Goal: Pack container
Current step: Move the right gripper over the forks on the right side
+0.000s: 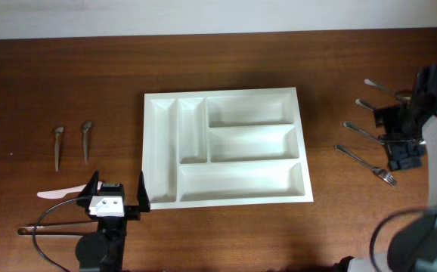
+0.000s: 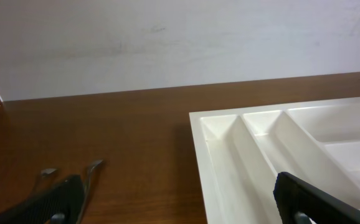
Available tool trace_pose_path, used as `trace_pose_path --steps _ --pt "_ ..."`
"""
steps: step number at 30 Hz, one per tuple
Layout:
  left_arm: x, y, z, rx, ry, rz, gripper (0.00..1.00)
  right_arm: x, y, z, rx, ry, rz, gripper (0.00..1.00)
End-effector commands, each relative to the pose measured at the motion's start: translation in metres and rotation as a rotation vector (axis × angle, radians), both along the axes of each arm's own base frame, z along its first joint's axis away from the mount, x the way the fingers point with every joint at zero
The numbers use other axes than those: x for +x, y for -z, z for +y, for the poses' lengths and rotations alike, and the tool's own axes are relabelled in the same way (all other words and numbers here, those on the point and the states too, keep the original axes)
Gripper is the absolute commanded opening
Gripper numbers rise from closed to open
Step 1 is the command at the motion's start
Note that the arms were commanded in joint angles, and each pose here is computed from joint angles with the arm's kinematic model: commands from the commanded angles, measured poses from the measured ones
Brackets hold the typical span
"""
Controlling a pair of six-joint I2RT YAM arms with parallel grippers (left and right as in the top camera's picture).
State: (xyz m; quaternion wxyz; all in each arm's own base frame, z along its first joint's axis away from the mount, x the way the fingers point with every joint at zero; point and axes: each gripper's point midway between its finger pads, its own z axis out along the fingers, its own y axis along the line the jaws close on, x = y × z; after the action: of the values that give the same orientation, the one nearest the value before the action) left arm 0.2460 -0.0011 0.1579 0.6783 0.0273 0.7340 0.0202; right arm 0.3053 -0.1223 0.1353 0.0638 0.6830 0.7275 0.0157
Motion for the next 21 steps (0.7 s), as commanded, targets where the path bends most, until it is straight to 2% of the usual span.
trace_pose_path --steps 1,8,12,21 --pt "0.0 0.002 0.002 0.02 -0.011 0.001 0.99 -0.001 0.015 -0.01 0.02 0.189 0.046 0.99" --pt "0.0 0.002 0.002 0.02 -0.011 0.001 0.99 0.001 0.041 -0.018 0.027 0.246 0.101 0.99" --pt "0.0 0.002 0.002 0.02 -0.011 0.001 0.99 -0.005 0.043 -0.033 -0.064 0.263 0.12 0.99" --pt "0.0 0.002 0.002 0.02 -0.011 0.001 0.99 -0.003 0.061 -0.03 -0.066 0.269 0.104 0.99"
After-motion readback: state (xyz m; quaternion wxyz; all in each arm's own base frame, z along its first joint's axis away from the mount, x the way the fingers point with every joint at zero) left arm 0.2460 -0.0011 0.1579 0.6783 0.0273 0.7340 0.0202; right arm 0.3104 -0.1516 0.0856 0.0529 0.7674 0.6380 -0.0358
